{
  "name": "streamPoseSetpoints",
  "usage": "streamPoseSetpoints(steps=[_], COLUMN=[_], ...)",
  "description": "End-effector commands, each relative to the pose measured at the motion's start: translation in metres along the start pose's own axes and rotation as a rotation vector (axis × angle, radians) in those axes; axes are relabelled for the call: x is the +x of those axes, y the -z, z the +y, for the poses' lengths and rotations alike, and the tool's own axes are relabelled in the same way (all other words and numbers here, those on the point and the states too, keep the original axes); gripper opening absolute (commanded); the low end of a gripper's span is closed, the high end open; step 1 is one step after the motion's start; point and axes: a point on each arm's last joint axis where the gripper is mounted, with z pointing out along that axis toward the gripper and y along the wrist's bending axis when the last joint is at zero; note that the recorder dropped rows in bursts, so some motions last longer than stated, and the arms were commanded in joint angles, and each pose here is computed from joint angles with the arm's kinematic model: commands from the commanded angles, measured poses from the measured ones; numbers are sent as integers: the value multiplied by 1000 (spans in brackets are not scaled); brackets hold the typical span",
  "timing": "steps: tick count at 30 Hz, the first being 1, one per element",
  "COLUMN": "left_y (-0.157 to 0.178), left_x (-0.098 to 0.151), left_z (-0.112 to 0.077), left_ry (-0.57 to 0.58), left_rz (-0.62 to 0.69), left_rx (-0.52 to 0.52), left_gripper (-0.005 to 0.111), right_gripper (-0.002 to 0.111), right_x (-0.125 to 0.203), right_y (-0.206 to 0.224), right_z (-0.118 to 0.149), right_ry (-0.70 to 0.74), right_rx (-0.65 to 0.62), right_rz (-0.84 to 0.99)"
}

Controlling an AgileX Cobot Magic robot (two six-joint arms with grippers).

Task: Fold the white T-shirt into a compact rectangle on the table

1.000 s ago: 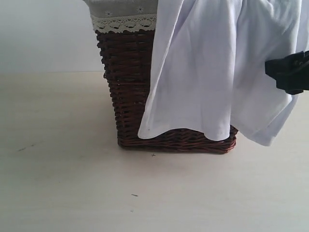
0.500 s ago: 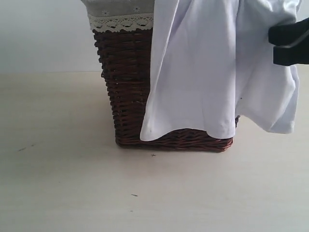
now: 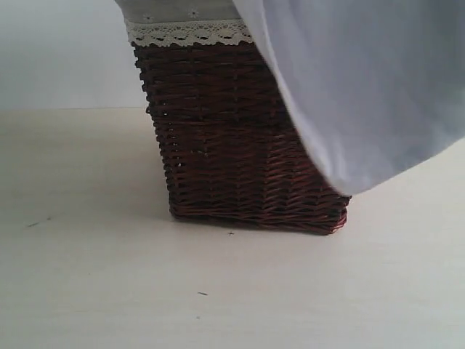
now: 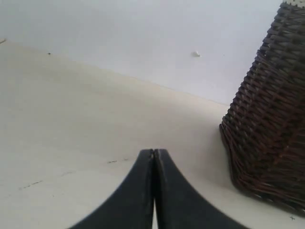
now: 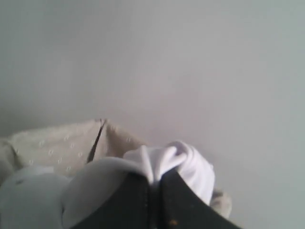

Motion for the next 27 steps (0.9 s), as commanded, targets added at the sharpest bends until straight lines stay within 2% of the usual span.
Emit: streamPoseSetpoints(steps=[1,6,12,16,22,27], left_y=[1,1,1,1,1,1], left_x=[-1,-1,-1,-1,-1,-1], left_z=[0,0,0,0,0,0], left_ry=[9,9,9,9,9,9], left_rz=[-6,-6,-6,-6,-6,-6], left_rx=[4,4,4,4,4,4], left_gripper=[0,0,0,0,0,0], right_gripper=[0,0,0,0,0,0], right_x=[-67,-133,-192,-229,-262,-266], right_y=[11,19,28,55,96,102], right_z=[-10,-24,-31,-25,-3,4], right_ry=[54,69,17,-6,93,69], right_rx=[54,120,106,73,-18,-97], right_rz=[-193,-377,-563,-698,-819,-821])
